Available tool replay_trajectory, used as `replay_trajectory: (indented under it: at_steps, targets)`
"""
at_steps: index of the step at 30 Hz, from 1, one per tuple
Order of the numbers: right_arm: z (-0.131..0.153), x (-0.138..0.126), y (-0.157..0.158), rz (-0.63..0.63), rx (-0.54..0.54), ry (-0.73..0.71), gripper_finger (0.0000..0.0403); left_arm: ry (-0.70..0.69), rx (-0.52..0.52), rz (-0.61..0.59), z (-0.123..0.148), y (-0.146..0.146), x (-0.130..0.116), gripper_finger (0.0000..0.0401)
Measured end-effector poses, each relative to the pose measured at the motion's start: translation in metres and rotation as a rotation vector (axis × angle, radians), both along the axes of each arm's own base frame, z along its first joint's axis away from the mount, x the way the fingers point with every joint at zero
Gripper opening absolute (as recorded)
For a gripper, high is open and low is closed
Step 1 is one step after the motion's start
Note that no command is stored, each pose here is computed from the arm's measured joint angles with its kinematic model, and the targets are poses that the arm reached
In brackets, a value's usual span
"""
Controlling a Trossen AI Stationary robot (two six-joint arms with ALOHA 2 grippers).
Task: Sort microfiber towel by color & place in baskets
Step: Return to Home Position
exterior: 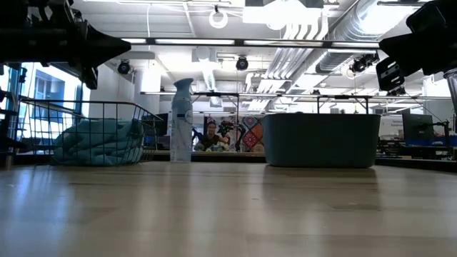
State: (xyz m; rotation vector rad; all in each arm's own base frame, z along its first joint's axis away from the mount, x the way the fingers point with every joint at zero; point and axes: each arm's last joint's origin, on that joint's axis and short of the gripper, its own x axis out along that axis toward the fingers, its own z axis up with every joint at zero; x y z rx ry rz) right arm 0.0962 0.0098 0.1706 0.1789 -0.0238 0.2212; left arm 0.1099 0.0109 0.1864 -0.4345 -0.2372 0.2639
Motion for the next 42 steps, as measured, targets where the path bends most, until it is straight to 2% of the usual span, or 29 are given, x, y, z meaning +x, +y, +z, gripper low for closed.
replay_trajectory:
  at_steps: [14, 23, 42]
  targets:
    - [0.0, 0.0, 0.0, -0.001, 0.0, 0.006, 0.0, -0.153, 0.009, -0.004, 0.011, -0.001, -0.019, 0.0]
    - [0.0, 0.0, 0.0, -0.001, 0.0, 0.005, 0.0, -0.071, 0.009, -0.006, 0.004, -0.001, -0.017, 0.0]
    - [0.0, 0.0, 0.0, -0.002, 0.0, 0.005, 0.0, -0.065, 0.009, -0.005, 0.004, -0.001, -0.016, 0.0]
